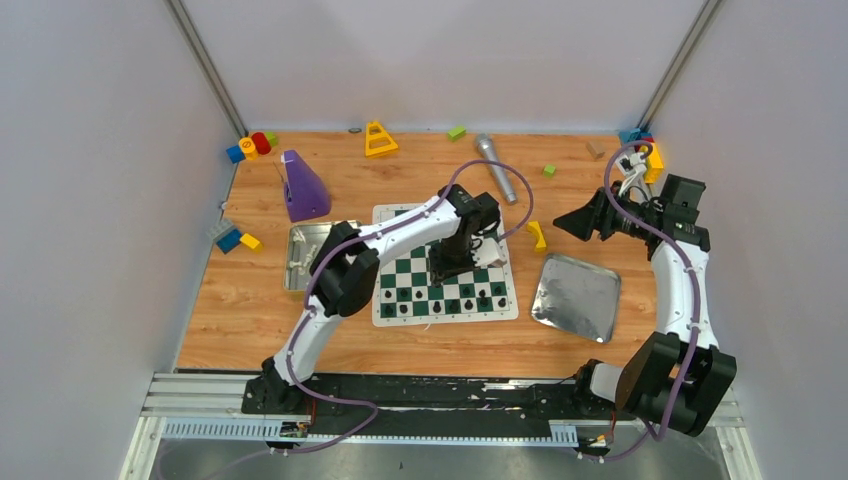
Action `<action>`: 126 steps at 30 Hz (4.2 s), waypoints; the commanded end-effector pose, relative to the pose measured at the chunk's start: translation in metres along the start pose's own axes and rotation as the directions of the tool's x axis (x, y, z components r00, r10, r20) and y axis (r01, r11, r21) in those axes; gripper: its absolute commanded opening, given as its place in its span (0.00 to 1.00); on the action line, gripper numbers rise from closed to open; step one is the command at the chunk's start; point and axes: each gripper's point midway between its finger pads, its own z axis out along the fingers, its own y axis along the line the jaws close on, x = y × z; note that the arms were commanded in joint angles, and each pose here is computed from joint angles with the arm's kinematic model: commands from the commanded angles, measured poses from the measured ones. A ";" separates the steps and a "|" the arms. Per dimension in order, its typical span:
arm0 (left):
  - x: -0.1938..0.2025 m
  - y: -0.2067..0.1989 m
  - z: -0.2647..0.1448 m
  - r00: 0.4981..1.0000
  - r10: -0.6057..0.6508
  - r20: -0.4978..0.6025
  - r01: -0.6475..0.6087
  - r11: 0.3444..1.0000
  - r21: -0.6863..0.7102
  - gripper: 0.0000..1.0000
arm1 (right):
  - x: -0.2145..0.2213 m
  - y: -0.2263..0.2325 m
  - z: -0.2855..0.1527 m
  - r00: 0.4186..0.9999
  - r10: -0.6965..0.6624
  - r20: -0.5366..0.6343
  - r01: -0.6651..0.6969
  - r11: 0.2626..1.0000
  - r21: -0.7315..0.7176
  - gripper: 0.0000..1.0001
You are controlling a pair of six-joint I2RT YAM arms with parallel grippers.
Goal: Set up the chess pieces on the board
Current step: Place the chess piece on the chessboard, then pick up the chess piece from the storage box.
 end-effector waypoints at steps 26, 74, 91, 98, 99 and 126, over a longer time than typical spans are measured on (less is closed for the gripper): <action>0.000 -0.009 0.027 0.991 0.030 -0.129 -0.025 0.999 0.041 0.11 | -0.002 0.010 -0.008 0.999 -0.033 0.031 0.035 0.997 -0.071 0.66; 0.181 0.166 -0.077 0.580 -0.587 0.565 0.788 0.580 -0.206 0.57 | 0.001 0.004 -0.009 1.000 0.008 0.028 -0.005 0.997 -0.081 0.67; 0.214 0.201 -0.023 0.426 -0.702 0.570 0.887 0.447 -0.113 0.41 | 0.005 0.000 -0.006 0.999 0.032 0.020 -0.030 0.995 -0.091 0.67; 0.214 0.200 -0.007 0.356 -0.732 0.580 0.914 0.402 -0.054 0.39 | 0.006 0.001 -0.006 0.999 0.036 0.018 -0.034 0.994 -0.102 0.67; 0.214 0.199 -0.005 0.349 -0.737 0.579 0.917 0.397 -0.047 0.38 | 0.006 0.001 -0.006 0.999 0.039 0.018 -0.037 0.994 -0.104 0.67; 0.230 0.214 0.012 0.227 -0.770 0.597 0.956 0.293 0.013 0.31 | 0.008 0.004 -0.005 0.998 0.060 0.016 -0.057 0.988 -0.144 0.67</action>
